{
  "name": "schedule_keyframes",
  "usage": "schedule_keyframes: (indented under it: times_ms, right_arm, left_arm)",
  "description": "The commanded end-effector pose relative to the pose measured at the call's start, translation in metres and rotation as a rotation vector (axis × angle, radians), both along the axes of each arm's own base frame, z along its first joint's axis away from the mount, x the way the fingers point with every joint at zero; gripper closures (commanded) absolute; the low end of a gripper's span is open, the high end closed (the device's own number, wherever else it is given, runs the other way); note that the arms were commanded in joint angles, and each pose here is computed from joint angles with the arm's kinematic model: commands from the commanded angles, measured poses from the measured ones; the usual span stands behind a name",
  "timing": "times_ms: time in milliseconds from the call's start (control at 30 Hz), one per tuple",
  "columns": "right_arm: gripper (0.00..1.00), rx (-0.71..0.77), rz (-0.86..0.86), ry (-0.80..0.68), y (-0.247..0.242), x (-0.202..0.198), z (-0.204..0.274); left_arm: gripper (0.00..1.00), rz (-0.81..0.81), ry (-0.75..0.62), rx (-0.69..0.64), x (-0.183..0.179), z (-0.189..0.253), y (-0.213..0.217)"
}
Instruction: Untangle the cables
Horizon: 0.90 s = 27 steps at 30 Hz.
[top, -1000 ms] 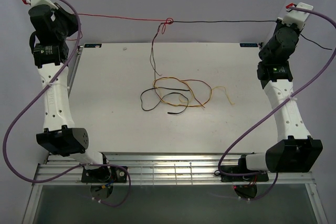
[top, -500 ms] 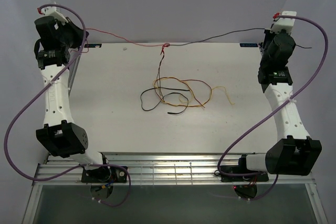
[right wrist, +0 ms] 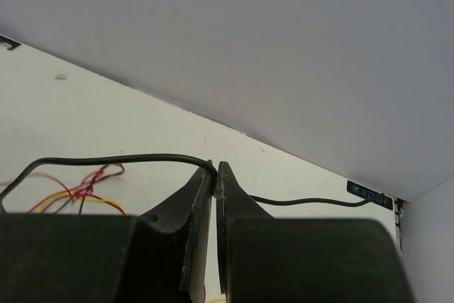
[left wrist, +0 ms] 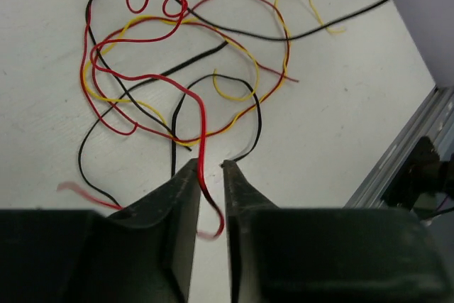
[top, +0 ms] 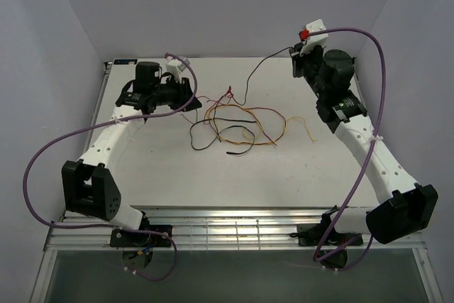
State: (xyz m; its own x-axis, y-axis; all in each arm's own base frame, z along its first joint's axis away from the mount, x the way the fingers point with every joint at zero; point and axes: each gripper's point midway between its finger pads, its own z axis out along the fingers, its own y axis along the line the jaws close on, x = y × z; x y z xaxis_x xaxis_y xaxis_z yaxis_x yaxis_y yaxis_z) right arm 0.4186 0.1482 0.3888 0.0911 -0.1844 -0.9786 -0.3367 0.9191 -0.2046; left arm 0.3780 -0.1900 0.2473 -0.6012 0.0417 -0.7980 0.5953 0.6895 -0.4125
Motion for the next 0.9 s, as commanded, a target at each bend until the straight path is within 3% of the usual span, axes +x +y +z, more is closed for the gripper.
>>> schedule_keyframes:
  times_ms: [0, 33, 133, 167, 267, 567, 700, 867]
  right_arm:
    - [0.92, 0.094, 0.053, -0.101, 0.015, -0.010, 0.059]
    - [0.92, 0.104, 0.052, -0.109, 0.015, -0.011, 0.064]
    - [0.92, 0.135, 0.083, -0.147, 0.020, -0.020, 0.087]
    - [0.92, 0.144, 0.093, -0.169, 0.021, -0.023, 0.098]
    - [0.92, 0.155, 0.117, -0.188, 0.024, -0.031, 0.112]
    - [0.92, 0.195, 0.219, -0.177, 0.039, -0.056, 0.131]
    - [0.92, 0.271, 0.134, -0.166, 0.026, -0.055, 0.143]
    - [0.92, 0.352, 0.046, -0.079, 0.015, -0.053, 0.135]
  left_arm:
    - [0.65, -0.065, -0.100, 0.025, -0.030, 0.008, -0.002]
    - [0.62, -0.048, -0.088, 0.035, -0.033, 0.001, -0.002]
    - [0.40, 0.004, -0.041, 0.062, -0.044, -0.016, 0.001]
    - [0.19, 0.003, -0.037, 0.066, -0.048, -0.018, 0.001]
    - [0.02, 0.034, -0.069, 0.067, -0.055, -0.009, 0.003]
    - [0.02, -0.022, -0.128, 0.008, -0.048, 0.005, -0.019]
    - [0.02, -0.116, -0.025, -0.139, -0.047, 0.001, -0.052]
    - [0.02, -0.169, -0.094, -0.235, -0.052, -0.015, -0.094]
